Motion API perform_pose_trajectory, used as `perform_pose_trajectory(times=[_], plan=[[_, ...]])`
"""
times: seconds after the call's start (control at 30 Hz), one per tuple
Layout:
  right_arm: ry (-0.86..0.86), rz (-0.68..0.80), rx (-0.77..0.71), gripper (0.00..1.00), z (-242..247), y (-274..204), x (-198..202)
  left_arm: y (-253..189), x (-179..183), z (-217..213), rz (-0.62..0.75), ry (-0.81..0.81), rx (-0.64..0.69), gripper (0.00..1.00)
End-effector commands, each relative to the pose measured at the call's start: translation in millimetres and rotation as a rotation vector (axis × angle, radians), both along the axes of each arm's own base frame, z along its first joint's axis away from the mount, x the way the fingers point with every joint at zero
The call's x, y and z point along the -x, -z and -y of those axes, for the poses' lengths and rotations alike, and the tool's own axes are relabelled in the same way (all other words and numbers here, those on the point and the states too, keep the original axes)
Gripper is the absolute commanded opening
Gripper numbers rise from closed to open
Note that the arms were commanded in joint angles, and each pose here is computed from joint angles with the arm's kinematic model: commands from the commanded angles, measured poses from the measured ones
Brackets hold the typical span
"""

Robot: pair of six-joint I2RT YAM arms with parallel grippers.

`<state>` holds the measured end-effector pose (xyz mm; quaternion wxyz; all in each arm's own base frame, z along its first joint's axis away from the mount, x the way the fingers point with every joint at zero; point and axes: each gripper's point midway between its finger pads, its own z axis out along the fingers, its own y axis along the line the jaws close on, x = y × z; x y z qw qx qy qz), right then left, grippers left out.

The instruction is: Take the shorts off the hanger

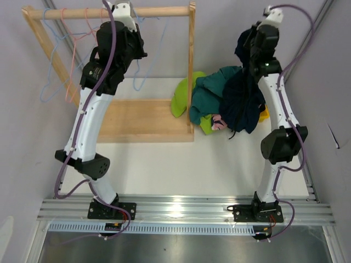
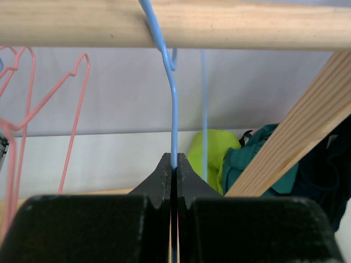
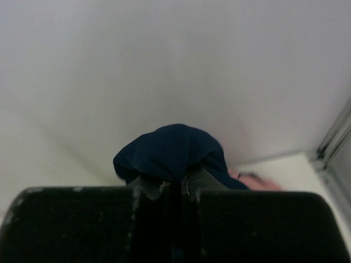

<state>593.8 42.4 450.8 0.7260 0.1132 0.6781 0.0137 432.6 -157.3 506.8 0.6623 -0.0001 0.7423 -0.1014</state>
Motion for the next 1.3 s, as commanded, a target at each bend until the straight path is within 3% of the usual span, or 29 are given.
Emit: perform_pose_trajectory(times=[0.0, 0.13, 0.23, 0.5, 0.77, 0.9, 0.97, 1.03, 1.27], plan=[[-0.116, -0.03, -0.06, 0.0, -33, 65, -28, -7, -25, -5, 0.048, 0.001, -0.004, 0.0], [-0.133, -0.176, -0.091, 0.0, -39, 163, -33, 15, -45, -6, 0.004, -0.019, -0.008, 0.0], [-0.136, -0.234, -0.121, 0.0, -41, 199, -22, 28, -48, -3, -0.027, -0.017, -0.007, 0.0], [-0.121, -0.315, -0.246, 0.0, -41, 239, 21, 60, -57, 1, -0.103, -0.008, -0.003, 0.02], [-0.134, -0.295, -0.253, 0.0, -43, 233, 58, 86, -53, 5, -0.168, 0.007, 0.013, 0.0], [-0.137, -0.311, -0.247, 0.0, -43, 236, 66, 95, -43, 5, -0.19, 0.02, 0.03, 0.14], [-0.143, -0.309, -0.245, 0.0, -44, 237, 66, 98, -36, 2, -0.19, 0.015, 0.035, 0.16], [-0.147, -0.325, -0.247, 0.0, -45, 242, 66, 95, -30, 0, -0.182, 0.014, 0.044, 0.01], [-0.152, -0.347, -0.25, 0.0, -49, 252, 68, 56, 12, -9, -0.109, 0.053, 0.067, 0.02]])
